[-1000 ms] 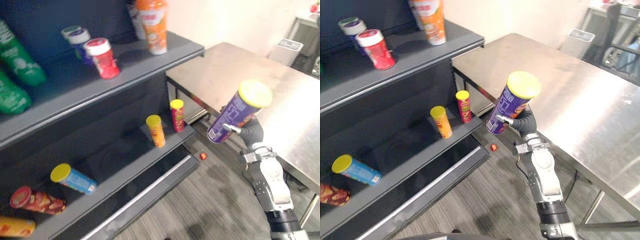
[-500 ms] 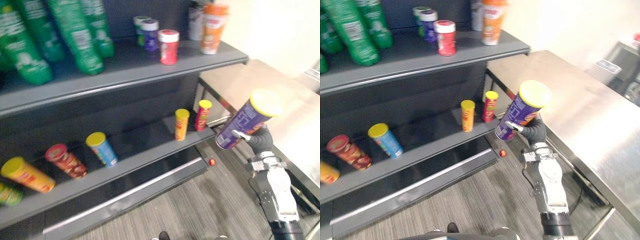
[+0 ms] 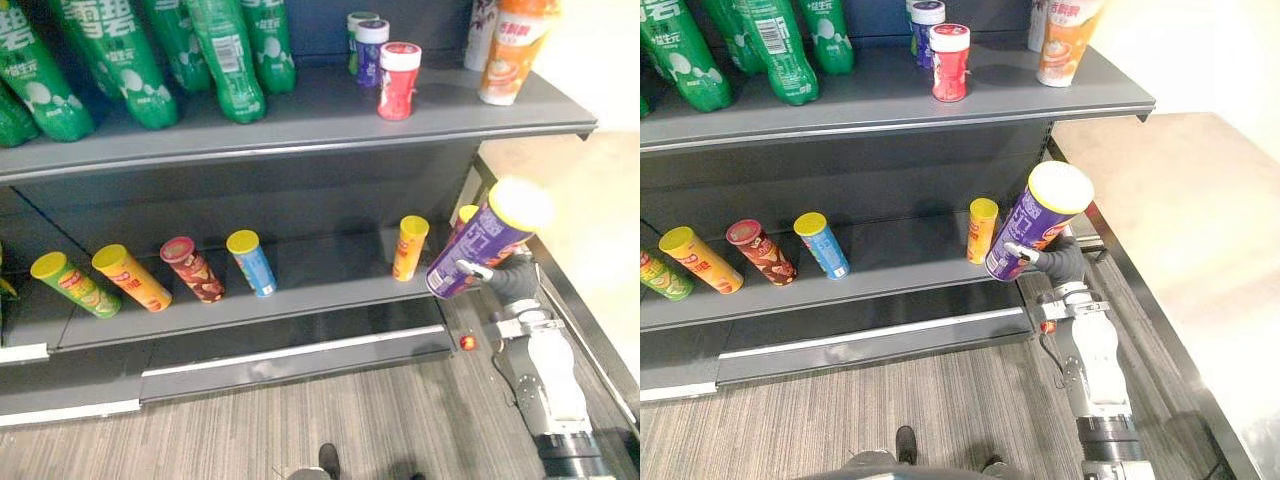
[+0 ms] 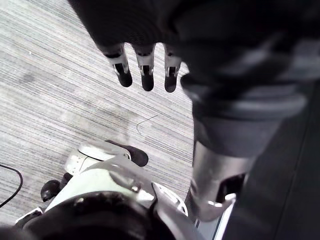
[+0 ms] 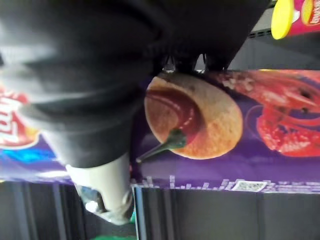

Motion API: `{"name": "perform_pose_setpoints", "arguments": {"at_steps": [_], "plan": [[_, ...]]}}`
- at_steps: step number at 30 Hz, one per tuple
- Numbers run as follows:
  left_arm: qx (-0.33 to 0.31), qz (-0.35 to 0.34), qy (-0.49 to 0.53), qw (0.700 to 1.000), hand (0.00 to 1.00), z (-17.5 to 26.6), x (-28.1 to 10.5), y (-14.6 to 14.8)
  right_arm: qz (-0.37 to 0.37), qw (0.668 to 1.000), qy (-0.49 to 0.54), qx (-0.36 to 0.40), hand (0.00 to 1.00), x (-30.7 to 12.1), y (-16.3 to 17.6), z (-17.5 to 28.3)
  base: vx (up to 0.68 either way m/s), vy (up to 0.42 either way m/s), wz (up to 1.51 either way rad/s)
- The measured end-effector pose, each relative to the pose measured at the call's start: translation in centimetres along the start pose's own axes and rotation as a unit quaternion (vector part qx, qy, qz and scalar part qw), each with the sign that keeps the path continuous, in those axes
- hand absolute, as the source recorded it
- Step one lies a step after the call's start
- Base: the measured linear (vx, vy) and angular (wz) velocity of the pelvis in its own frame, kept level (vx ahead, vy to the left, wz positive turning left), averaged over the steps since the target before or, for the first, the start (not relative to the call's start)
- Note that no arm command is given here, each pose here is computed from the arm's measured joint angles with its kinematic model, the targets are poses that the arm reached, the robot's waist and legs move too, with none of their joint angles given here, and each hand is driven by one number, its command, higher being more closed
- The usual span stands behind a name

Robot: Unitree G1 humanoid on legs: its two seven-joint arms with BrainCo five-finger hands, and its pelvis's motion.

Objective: Put the gum and the chips on the shelf.

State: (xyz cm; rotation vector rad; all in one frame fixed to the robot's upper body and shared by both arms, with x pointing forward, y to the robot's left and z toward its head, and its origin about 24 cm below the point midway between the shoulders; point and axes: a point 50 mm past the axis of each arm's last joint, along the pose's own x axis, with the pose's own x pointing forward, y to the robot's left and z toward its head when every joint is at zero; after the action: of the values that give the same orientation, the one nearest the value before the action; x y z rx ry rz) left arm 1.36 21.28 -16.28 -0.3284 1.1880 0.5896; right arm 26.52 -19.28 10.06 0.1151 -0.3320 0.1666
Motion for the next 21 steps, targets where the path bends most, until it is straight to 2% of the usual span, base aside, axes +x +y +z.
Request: {"name": "perform_pose_setpoints", "arguments": {"at_steps": [7, 12, 21], "plan": [[0.01, -0.008, -0.012, 1.0, 0.0, 0.5, 0.0, -0.3, 0.023, 1.0, 0.004, -0.014, 1.0, 1.9, 1.7, -0.4, 0.0, -0.012, -0.01], [0.016, -0.037, -0.036, 0.999, 0.0, 2.6, 0.4, -2.0, 0.064, 0.996, -0.061, -0.024, 1.0, 6.1, 4.5, 2.4, -0.06, 0.047, 0.08], [0.023, -0.101, -0.086, 0.991, 0.0, 5.9, 0.3, -5.1, 0.052, 0.989, -0.127, -0.058, 1.0, 11.2, 6.2, 6.5, -0.03, 0.015, 0.24]]}}
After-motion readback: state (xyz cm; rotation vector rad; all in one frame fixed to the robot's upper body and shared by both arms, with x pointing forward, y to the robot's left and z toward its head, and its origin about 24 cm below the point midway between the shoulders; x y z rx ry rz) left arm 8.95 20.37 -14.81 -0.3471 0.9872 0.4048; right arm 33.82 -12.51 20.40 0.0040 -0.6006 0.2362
